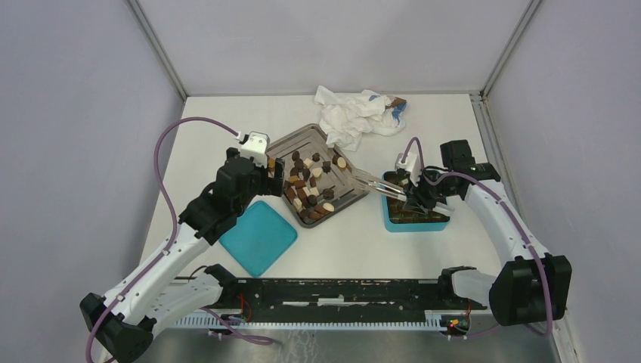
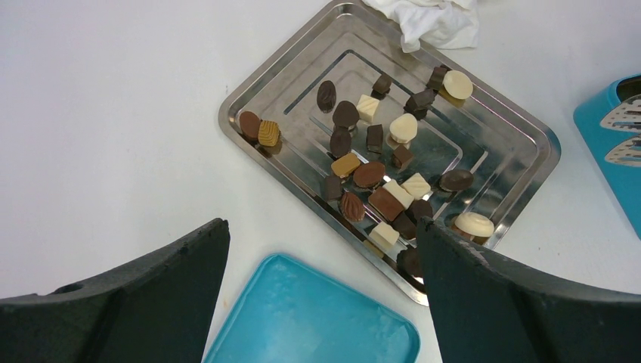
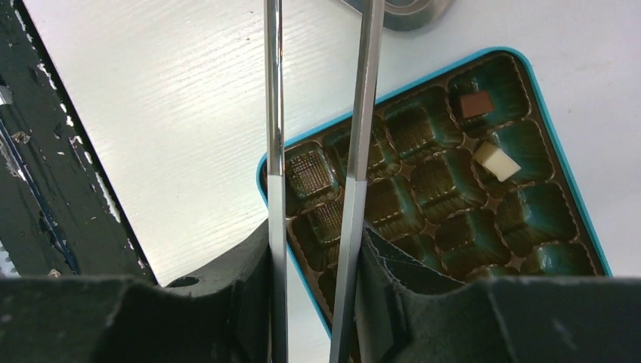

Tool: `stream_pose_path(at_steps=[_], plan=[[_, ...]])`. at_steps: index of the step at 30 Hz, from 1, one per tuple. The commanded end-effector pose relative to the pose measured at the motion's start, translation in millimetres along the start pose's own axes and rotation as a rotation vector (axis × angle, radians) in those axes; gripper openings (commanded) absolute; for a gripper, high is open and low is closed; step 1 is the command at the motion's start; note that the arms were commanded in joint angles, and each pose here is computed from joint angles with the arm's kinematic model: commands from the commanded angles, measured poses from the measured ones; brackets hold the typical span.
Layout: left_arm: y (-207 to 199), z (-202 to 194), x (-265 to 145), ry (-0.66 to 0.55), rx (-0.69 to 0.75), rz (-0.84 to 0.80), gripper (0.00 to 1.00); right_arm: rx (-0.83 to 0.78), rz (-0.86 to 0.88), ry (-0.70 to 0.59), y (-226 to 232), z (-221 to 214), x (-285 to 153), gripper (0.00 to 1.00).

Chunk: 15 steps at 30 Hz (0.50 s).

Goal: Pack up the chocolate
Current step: Pick up the fake chocolate from the plate.

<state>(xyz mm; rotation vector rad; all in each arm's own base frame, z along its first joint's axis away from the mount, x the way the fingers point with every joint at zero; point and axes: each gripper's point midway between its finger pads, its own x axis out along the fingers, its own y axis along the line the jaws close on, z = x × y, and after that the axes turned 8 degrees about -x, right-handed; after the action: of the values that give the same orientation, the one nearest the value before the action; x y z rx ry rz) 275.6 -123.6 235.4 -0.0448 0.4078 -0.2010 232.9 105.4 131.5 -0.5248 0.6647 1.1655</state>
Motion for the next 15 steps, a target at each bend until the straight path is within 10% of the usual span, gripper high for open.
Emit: stream_pose_path(at_steps=[1, 15], plan=[[2, 6, 1, -0.024, 0.036, -0.003, 0.98, -0.065, -0.038, -0.039, -13, 26, -1, 0.41], [2, 5, 3, -0.021, 0.037, 0.002, 0.98, -0.110, 0.003, -0.016, -2, 34, 15, 0.41]])
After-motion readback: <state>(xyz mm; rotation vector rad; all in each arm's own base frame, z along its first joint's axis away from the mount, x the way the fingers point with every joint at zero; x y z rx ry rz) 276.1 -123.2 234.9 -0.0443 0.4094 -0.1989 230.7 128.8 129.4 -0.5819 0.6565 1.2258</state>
